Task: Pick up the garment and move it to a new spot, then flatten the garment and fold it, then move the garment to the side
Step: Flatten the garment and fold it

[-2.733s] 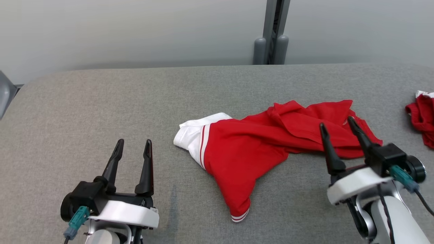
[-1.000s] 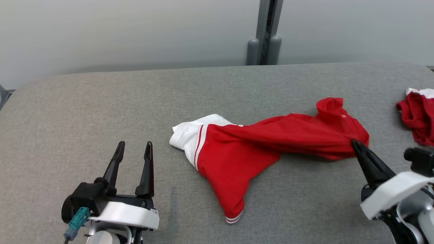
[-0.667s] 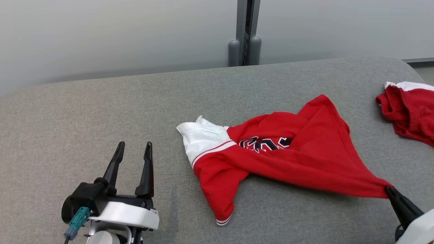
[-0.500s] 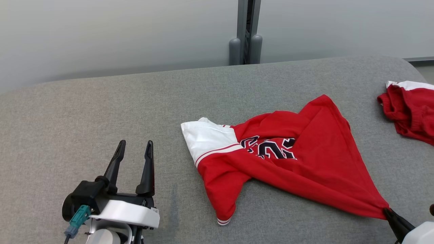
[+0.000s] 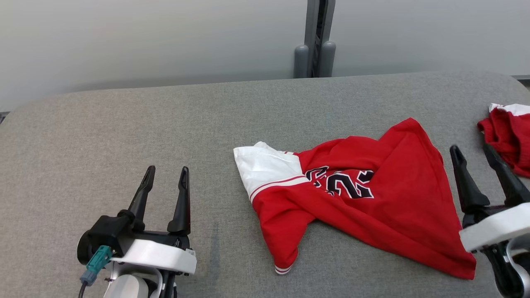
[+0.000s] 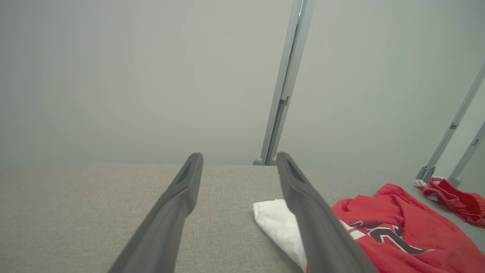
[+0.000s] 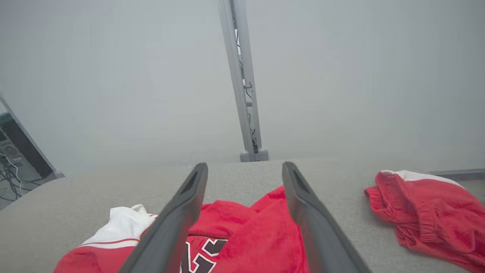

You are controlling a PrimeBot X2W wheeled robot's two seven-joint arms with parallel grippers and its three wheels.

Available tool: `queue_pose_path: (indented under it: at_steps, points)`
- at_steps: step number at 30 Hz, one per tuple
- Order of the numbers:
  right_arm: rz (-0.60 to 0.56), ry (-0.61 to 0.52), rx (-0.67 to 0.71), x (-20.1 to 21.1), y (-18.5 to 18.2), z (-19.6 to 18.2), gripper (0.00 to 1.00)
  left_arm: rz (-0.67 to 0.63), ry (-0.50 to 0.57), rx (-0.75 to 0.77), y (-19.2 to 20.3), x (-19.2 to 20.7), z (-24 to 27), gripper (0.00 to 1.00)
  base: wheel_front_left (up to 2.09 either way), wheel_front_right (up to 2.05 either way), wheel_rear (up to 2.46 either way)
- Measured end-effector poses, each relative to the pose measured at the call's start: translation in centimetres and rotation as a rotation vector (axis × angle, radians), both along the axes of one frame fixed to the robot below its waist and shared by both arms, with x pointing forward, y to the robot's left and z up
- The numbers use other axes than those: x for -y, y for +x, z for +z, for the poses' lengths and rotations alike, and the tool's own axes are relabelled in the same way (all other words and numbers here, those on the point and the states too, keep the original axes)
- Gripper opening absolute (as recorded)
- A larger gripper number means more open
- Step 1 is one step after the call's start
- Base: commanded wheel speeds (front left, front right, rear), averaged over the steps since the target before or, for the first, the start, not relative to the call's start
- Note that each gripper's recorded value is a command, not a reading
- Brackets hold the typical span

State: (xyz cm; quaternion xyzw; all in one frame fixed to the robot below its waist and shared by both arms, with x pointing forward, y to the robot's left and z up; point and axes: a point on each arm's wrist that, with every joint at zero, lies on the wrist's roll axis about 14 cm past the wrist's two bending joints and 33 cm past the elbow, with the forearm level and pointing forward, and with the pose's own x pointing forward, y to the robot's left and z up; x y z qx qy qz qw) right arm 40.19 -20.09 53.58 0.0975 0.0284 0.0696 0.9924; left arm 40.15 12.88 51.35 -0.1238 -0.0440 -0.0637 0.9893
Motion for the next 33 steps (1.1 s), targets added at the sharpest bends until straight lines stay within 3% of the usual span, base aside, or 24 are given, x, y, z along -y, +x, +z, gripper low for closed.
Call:
queue_pose_path:
  at_steps: [5,9,15,22,33]
  points:
    - [0.044,0.052,0.212,-3.0,1.9,4.4,1.00,0.013,0.001,0.017,0.2,-0.3,0.6,1.00,0.00,0.00,0.00]
    - [0.073,0.018,0.277,-5.1,2.9,4.3,1.00,0.005,-0.003,0.012,0.1,0.0,0.5,1.00,0.00,0.00,0.00]
    - [0.105,0.021,0.241,-7.7,3.1,1.6,1.00,0.004,0.003,-0.017,0.0,0.2,-0.5,1.00,0.00,0.00,0.00]
    - [0.061,0.016,0.223,-6.5,3.4,0.5,1.00,-0.043,0.001,-0.032,1.7,1.4,-1.2,1.00,0.00,0.00,0.00]
    - [-0.047,-0.026,0.157,-2.8,3.4,-2.4,1.00,-0.342,0.173,-0.295,6.7,7.5,-9.3,1.00,0.00,0.00,0.00]
